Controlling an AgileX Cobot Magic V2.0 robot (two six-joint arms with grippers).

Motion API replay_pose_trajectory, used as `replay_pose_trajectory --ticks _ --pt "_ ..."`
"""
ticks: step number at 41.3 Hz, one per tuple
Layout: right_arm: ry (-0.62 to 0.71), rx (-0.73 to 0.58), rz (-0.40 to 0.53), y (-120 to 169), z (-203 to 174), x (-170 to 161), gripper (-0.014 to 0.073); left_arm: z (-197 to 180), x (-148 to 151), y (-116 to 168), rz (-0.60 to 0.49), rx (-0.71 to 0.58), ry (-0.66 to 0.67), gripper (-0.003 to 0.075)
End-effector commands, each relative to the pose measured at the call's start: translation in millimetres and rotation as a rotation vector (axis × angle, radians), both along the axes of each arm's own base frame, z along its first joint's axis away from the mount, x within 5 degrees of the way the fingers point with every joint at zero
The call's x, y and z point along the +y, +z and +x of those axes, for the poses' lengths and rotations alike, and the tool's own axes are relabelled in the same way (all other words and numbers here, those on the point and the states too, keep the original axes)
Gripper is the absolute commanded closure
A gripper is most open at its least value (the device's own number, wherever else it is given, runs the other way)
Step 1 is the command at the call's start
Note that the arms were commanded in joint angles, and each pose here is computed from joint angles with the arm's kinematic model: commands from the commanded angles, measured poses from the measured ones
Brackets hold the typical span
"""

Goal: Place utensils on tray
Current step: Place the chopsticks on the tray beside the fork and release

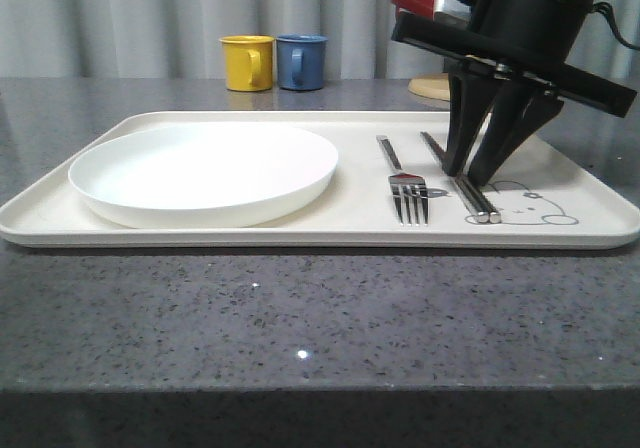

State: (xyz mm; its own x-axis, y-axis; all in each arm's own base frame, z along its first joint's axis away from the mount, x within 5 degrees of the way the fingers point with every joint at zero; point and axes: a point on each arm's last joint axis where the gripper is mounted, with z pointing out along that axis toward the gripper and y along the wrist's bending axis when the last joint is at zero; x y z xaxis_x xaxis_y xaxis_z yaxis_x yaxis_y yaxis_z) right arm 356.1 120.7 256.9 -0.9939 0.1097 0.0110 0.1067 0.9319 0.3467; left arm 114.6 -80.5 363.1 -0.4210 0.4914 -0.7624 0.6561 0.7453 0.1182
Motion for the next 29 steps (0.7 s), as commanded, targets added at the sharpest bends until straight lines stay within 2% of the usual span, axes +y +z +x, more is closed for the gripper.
replay_pose_trajectory --ticks 1,9,12,16,22,29 --pt "-0.001 -0.055 0.041 27.0 -5.5 0.4 0.0315 1.1 -2.3 13.5 -0.067 -0.075 -0.001 0.0372" --pt "0.101 -0.173 0.015 46.1 -11.8 -4.1 0.0317 1.1 -2.3 13.5 -0.067 -0.075 -0.001 0.0372" --pt "0.151 -0.231 -0.038 59.0 -18.6 -11.1 0.0317 1.1 -2.3 13.5 -0.067 -0.075 -0.001 0.0372" --pt "0.194 -0.274 -0.163 74.1 -29.2 -26.6 0.0317 1.1 -2.3 13.5 -0.067 -0.075 -0.001 0.0372" --pt "0.154 -0.256 -0.310 84.8 -36.4 -64.3 0.0317 1.1 -2.3 13.5 -0.067 -0.075 -0.001 0.0372" --pt "0.066 -0.239 -0.377 84.4 -33.9 -114.0 0.0317 1.1 -2.3 13.5 -0.067 -0.075 -0.001 0.0372"
